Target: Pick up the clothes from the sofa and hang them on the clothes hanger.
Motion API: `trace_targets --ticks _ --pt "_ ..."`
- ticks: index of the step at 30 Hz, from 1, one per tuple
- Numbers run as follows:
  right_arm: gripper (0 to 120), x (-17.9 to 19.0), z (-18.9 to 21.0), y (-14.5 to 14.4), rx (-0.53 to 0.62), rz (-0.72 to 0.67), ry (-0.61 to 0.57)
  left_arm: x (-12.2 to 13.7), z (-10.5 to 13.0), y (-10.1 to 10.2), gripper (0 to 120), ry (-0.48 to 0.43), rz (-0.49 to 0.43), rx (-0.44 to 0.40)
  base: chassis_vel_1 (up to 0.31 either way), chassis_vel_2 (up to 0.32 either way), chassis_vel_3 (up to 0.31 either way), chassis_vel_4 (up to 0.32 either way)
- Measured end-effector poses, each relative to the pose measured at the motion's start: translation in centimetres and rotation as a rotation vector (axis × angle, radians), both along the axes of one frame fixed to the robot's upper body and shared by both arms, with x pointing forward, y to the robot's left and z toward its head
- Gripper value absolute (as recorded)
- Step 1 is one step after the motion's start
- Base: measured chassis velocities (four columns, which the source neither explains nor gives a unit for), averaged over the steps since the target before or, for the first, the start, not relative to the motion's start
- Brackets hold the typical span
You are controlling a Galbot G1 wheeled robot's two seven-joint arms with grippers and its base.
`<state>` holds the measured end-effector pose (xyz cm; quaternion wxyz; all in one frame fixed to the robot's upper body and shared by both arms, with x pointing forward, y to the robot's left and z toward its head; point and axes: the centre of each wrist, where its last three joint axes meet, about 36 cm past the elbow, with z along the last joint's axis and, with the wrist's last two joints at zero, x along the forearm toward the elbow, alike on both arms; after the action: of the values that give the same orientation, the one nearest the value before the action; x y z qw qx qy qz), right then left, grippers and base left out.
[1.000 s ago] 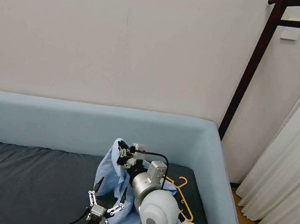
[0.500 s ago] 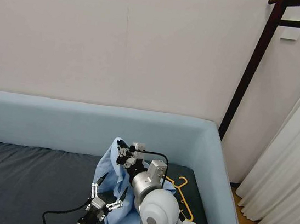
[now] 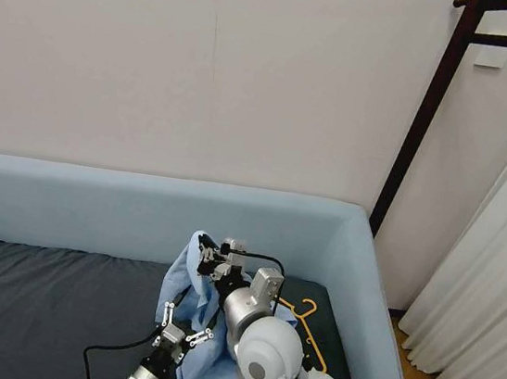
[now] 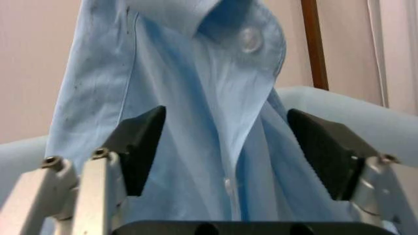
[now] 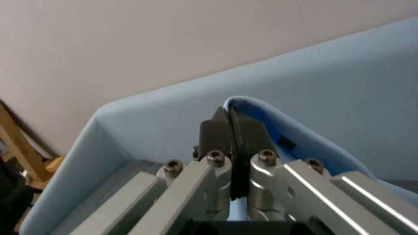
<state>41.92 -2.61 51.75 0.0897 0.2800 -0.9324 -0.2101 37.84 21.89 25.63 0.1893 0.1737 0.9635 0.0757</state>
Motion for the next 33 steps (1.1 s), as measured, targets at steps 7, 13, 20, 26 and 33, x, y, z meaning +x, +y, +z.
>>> trace_targets --ticks 7,13,20,26,33 --pt "0 0.2 -0.6 0.1 -0.013 -0.018 0.015 -0.2 1.0 -0.5 44 -0.039 0.0 -0.018 0.0 0.0 0.0 0.0" --pt "0 0.3 -0.9 0.1 -0.019 -0.03 0.023 -0.7 1.4 -0.2 23 -0.053 0.009 -0.024 0.0 0.0 0.0 0.0" --pt "0 0.3 -1.0 0.1 -0.028 -0.039 0.021 -1.2 1.9 0.8 1 -0.063 0.031 -0.029 0.0 0.0 0.0 0.0" --pt "0 -0.1 -1.3 -0.1 -0.028 -0.019 0.013 -1.6 2.7 2.3 0 -0.073 0.055 -0.035 0.0 0.0 0.0 0.0" --pt "10 -1.0 -2.4 -0.4 -0.065 0.0 -0.004 -1.8 3.8 3.7 0 -0.083 0.082 -0.051 0.0 0.0 0.0 0.0"
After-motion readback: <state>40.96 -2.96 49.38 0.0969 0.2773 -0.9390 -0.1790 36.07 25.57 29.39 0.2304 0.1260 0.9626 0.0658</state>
